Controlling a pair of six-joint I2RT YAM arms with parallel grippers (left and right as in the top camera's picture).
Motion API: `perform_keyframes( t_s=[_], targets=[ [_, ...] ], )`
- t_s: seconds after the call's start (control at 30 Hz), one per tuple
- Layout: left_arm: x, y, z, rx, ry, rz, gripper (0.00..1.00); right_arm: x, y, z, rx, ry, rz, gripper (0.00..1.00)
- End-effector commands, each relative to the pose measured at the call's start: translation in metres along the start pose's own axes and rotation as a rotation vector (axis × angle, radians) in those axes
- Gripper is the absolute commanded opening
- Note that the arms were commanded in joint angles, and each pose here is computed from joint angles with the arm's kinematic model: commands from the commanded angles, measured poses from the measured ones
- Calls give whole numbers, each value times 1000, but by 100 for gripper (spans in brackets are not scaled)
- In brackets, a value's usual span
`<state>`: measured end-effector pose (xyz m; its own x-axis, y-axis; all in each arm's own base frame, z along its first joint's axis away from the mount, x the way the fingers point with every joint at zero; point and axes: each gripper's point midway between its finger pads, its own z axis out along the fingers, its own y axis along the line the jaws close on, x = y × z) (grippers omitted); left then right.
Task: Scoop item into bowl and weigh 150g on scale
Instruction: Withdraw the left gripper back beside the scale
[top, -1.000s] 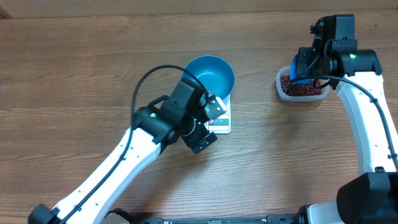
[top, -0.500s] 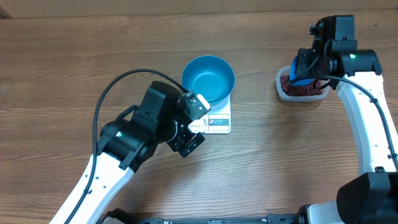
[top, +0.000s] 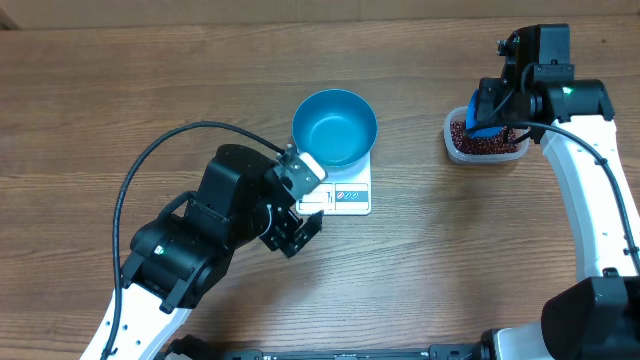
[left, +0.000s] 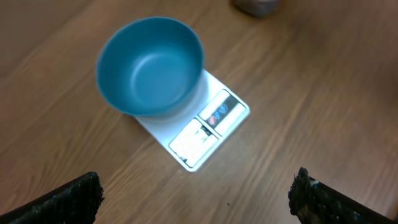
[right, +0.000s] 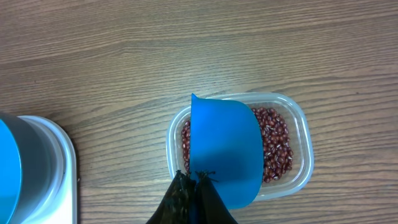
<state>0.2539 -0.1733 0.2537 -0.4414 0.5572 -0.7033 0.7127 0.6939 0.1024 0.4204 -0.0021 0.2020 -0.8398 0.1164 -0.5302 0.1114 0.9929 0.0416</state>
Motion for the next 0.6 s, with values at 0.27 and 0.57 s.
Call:
perform_keyframes(
  t_s=[0.27,0.57],
  targets=[
    [1,27,-1,-148,-12,-234,100,-15,2,-12,-14,-49,6,4],
    [21,24,23,-133,78,-238,99,-15,2,-12,-14,-49,6,4]
  ],
)
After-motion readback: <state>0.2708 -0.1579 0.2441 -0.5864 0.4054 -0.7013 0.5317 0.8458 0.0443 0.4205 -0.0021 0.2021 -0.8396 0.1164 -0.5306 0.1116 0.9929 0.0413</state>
